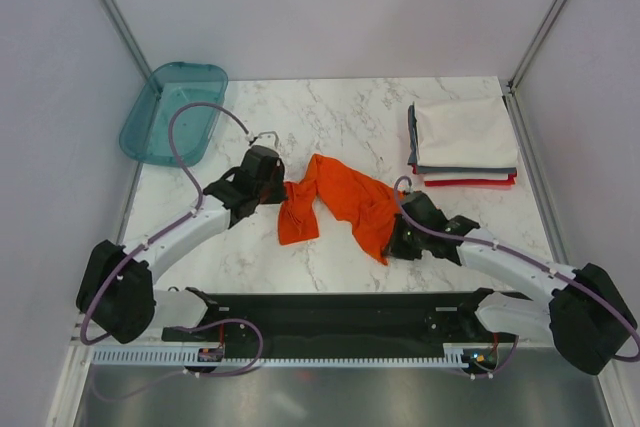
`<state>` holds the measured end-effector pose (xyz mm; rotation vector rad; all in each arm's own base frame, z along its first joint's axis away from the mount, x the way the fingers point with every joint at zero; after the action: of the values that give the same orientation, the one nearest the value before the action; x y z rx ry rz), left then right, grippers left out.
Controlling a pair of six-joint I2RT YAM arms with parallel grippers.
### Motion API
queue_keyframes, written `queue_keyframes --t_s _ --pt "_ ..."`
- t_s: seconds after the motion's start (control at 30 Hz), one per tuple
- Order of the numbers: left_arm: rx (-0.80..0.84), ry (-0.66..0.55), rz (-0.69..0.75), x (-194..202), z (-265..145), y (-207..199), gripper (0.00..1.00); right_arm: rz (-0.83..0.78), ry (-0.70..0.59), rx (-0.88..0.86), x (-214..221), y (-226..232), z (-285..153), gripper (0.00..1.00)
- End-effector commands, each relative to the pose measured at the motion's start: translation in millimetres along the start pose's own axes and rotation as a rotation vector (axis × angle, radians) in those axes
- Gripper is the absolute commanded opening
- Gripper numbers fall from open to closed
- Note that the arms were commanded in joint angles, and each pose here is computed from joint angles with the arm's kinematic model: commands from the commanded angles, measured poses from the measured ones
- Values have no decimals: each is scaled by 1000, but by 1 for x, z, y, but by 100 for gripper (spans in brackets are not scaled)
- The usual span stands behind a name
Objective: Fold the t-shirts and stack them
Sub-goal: Flatten the tshirt out
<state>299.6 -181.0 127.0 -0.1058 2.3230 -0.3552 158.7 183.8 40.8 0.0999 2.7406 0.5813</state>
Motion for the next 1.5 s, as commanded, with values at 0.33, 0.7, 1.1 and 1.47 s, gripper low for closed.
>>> queue_keyframes --t_s 0.33,0.7,1.1,1.47 --pt "-115 -267 -320 -93 -35 65 2 59 -679 -251 -237 90 -187 0" --pt "-108 -579 -356 -179 -181 70 2 13 -910 -472 -271 135 -322 0" --pt "-68 -470 -363 -122 -201 75 2 16 -1160 -469 -233 121 -414 0" --pt "-142 -453 -391 -145 -156 78 2 10 -1048 -334 -292 116 -336 0"
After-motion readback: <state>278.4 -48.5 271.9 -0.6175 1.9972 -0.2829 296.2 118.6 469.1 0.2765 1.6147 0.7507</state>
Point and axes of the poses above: each gripper's point midway between its finger pads, its own z axis out along the fingers, its own y axis along the line the jaws close on, x = y × z, the point moved 1 cm from there along -z, back along the fingers, and after that the axes turned 6 degrees about -z, right-handed, at the moved point
